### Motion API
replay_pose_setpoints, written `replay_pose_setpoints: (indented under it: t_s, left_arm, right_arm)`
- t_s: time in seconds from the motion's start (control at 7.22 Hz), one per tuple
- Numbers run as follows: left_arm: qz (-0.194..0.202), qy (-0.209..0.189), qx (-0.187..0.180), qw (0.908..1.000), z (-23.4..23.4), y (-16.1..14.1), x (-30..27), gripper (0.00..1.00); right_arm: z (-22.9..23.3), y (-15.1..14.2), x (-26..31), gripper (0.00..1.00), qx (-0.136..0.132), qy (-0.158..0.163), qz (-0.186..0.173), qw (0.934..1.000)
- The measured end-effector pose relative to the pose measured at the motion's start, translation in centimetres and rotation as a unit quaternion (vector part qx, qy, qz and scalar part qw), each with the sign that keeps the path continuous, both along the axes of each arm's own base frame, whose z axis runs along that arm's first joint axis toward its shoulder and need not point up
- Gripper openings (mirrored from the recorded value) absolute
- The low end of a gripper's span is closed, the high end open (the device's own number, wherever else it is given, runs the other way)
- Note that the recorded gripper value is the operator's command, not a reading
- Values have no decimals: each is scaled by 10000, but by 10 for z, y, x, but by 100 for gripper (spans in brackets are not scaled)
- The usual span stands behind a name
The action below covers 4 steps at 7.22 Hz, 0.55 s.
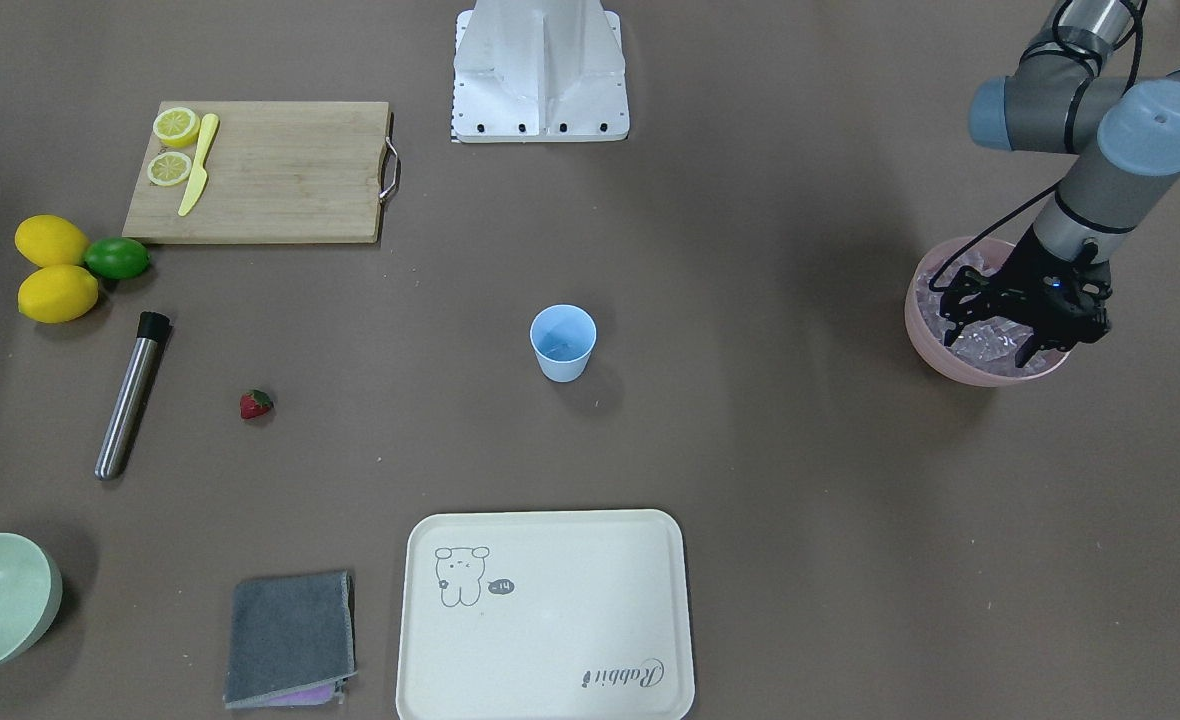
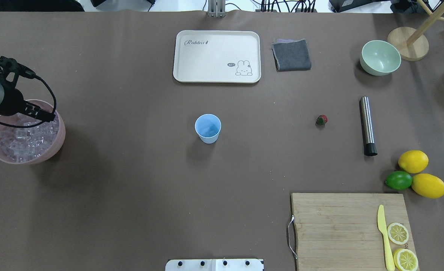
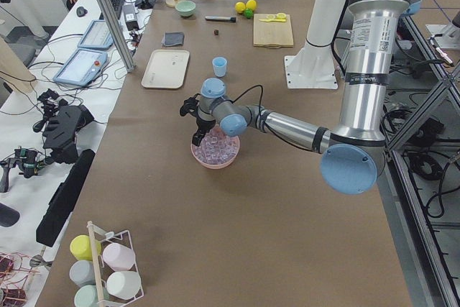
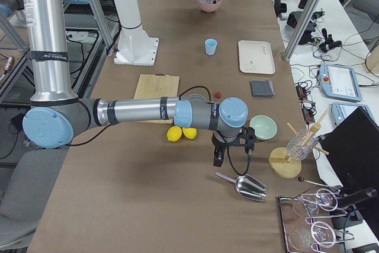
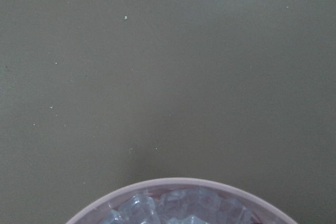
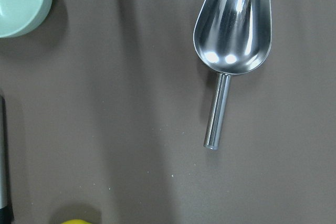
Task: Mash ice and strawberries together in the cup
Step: 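Lower the left gripper and grasp another ice cube in the bowl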
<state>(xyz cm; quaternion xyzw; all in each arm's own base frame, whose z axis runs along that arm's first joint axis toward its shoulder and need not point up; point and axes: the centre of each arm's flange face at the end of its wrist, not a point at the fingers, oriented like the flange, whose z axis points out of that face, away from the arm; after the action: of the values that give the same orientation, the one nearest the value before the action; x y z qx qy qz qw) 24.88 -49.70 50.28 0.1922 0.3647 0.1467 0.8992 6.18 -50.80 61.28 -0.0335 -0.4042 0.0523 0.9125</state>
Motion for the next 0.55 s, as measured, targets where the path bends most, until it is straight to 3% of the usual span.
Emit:
replay_pose_setpoints:
  t_s: [0.28,0.55]
  left_arm:
    - [11,-3,-5,10000,2,-3,4,86]
    - [13,-3,-13,10000,2,-4,5,72]
  right_arm:
    - [-1,-1,0,100,15,2,0,10000]
    - [-3,-2,0,100,33,3,0,10000]
